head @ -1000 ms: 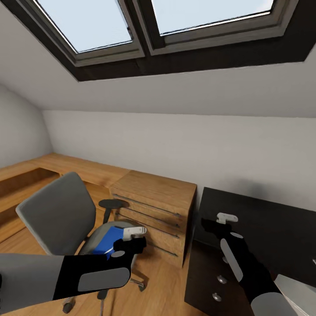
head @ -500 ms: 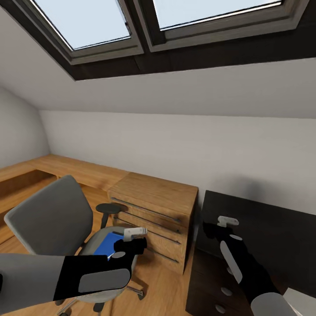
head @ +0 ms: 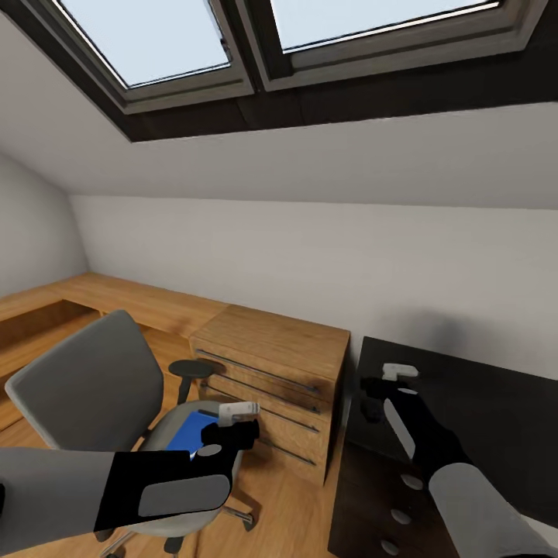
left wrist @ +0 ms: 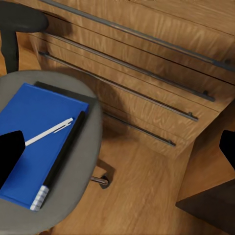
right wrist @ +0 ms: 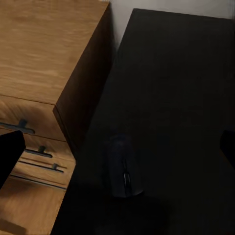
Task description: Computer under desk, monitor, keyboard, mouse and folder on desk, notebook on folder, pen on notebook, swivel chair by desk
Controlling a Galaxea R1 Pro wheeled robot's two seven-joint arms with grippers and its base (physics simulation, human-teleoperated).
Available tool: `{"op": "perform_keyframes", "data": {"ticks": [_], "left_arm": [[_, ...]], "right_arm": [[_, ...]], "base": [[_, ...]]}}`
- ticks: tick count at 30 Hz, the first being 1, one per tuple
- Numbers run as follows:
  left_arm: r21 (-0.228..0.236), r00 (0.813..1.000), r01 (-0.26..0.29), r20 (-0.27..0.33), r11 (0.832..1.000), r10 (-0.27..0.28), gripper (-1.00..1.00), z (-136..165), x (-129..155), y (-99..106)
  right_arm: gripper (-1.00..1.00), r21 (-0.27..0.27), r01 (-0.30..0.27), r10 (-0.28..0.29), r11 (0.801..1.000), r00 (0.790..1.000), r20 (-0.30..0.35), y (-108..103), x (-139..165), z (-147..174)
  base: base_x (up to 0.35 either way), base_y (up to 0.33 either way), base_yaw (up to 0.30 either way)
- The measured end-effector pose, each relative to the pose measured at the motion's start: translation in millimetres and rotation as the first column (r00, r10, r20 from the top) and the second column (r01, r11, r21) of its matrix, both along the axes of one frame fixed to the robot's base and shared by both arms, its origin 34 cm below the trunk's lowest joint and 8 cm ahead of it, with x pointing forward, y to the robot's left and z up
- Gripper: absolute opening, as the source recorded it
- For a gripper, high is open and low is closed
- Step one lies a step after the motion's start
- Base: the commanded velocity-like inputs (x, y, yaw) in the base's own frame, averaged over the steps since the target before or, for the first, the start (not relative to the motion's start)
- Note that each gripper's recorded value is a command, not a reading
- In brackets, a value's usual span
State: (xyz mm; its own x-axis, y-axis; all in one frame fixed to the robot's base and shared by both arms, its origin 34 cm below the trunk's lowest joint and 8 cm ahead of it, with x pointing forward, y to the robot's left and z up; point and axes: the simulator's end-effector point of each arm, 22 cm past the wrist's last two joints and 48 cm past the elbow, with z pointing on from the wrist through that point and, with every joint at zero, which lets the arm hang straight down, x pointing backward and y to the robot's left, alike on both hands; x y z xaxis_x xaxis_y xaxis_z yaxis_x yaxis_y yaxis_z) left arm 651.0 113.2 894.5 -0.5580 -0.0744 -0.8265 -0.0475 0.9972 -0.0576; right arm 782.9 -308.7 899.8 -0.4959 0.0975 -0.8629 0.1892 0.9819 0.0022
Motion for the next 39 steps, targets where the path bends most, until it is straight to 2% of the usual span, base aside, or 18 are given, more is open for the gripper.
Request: {"op": "perform_keyframes", "data": {"ticks": [6, 11, 15, 17, 18, 19, 24, 39], "left_arm": [[-0.001, 1.0, 0.001, 0.0, 1.0, -0.001, 1.0, 0, 0, 0], [-0.003, 1.0, 0.005, -0.001, 1.0, -0.005, 1.0, 1, -1, -2], [-0.021, 1.0, 0.027, -0.003, 0.999, -0.027, 1.0, 4, -8, -11], [-0.053, 0.998, 0.067, -0.007, 0.996, -0.067, 1.0, 11, -19, -26], [-0.07, 0.996, 0.086, -0.009, 0.994, -0.087, 1.0, 15, -25, -33], [-0.094, 0.994, 0.109, -0.009, 0.99, -0.11, 1.0, 21, -33, -40], [-0.105, 0.994, 0.109, -0.008, 0.988, -0.111, 1.0, 22, -34, -41], [-0.117, 0.995, 0.102, -0.001, 0.988, -0.103, 1.0, 1, -33, -42]], "right_arm": [[1.0, -0.032, 0.006, -0.006, 0.999, 1.0, 0.002, -7, 27, 25], [1.0, -0.048, 0.02, -0.022, 0.999, 0.999, -0.031, -16, 45, 30], [1.0, -0.051, 0.028, -0.031, 0.998, 0.997, -0.067, -17, 41, 9], [1.0, -0.048, 0.024, -0.028, 0.999, 0.996, -0.085, -13, 38, 0], [1.0, -0.045, 0.02, -0.024, 0.999, 0.995, -0.092, -8, 37, -4], [1.0, -0.031, 0.004, -0.008, 1.0, 0.99, -0.141, 8, 27, -25], [1.0, -0.024, -0.016, 0.011, 1.0, 0.982, -0.188, 22, 15, -49], [1.0, -0.016, -0.012, 0.009, 1.0, 0.982, -0.186, 20, 16, -72]], "base": [[0.0, 0.0, 0.0], [0.0, 0.0, 0.0], [0.0, 0.0, 0.0], [0.0, 0.0, 0.0], [0.0, 0.0, 0.0], [0.0, 0.0, 0.0], [0.0, 0.0, 0.0], [0.0, 0.0, 0.0]]}}
